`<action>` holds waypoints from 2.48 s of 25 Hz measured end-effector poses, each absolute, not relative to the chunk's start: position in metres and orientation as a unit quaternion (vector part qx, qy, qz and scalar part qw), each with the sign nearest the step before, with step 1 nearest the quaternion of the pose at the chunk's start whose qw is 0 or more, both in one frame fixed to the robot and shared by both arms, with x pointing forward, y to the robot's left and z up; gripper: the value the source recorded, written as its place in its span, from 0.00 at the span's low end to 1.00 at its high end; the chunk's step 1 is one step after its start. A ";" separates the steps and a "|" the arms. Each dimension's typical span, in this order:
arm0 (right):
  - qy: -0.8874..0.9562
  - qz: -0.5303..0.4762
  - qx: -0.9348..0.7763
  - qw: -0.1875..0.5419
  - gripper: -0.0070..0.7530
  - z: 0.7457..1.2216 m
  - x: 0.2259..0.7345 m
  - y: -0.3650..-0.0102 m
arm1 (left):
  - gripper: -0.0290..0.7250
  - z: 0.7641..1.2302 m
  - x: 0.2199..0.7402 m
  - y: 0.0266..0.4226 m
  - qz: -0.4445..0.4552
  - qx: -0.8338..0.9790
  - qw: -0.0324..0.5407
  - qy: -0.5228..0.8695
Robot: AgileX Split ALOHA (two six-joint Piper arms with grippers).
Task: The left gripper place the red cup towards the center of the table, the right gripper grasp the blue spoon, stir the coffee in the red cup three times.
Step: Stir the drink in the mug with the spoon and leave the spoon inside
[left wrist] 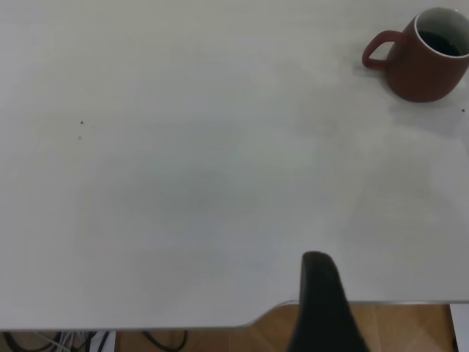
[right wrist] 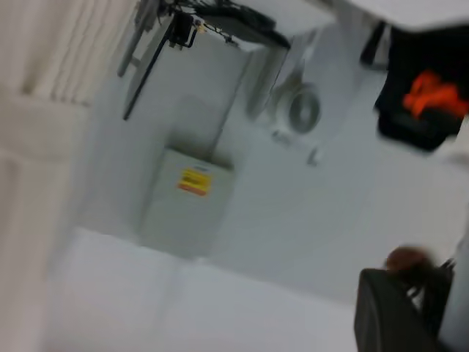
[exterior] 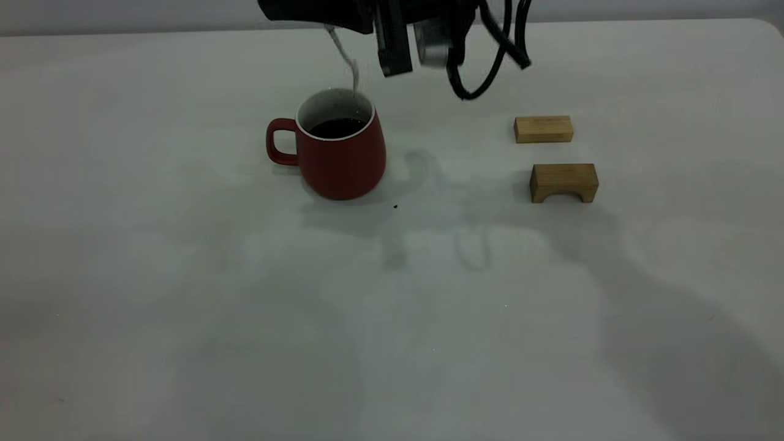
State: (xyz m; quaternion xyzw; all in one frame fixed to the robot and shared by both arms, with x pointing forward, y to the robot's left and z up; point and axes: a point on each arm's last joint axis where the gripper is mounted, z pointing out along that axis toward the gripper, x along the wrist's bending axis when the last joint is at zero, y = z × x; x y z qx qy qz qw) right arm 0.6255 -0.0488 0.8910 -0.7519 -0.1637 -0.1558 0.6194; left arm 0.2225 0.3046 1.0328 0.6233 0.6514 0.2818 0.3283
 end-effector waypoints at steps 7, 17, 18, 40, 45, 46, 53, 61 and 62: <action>-0.086 -0.098 -0.752 0.646 0.17 0.886 0.653 -0.037 | 0.77 1.033 0.222 0.305 0.282 0.623 0.328 0.651; -0.081 -0.099 -0.751 0.648 0.17 0.832 0.681 -0.029 | 0.77 1.033 0.222 0.305 0.282 0.623 0.328 0.651; -0.075 -0.095 -0.753 0.646 0.17 0.824 0.681 -0.031 | 0.77 1.033 0.222 0.305 0.282 0.623 0.328 0.651; -0.053 -0.085 -0.760 0.642 0.17 0.803 0.695 -0.036 | 0.77 1.033 0.222 0.305 0.282 0.623 0.328 0.651; -0.043 -0.088 -0.764 0.637 0.17 0.800 0.697 -0.046 | 0.77 1.033 0.222 0.305 0.282 0.623 0.328 0.651; -0.034 -0.077 -0.768 0.635 0.17 0.797 0.693 -0.046 | 0.77 1.033 0.222 0.305 0.282 0.623 0.328 0.651; -0.027 -0.050 -0.767 0.639 0.17 0.793 0.679 -0.031 | 0.77 1.033 0.222 0.305 0.282 0.623 0.328 0.651; -0.059 -0.093 -0.757 0.644 0.17 0.806 0.695 -0.026 | 0.77 1.033 0.222 0.305 0.282 0.623 0.328 0.651; -0.054 -0.093 -0.762 0.638 0.17 0.803 0.696 -0.031 | 0.77 1.033 0.222 0.305 0.282 0.623 0.328 0.651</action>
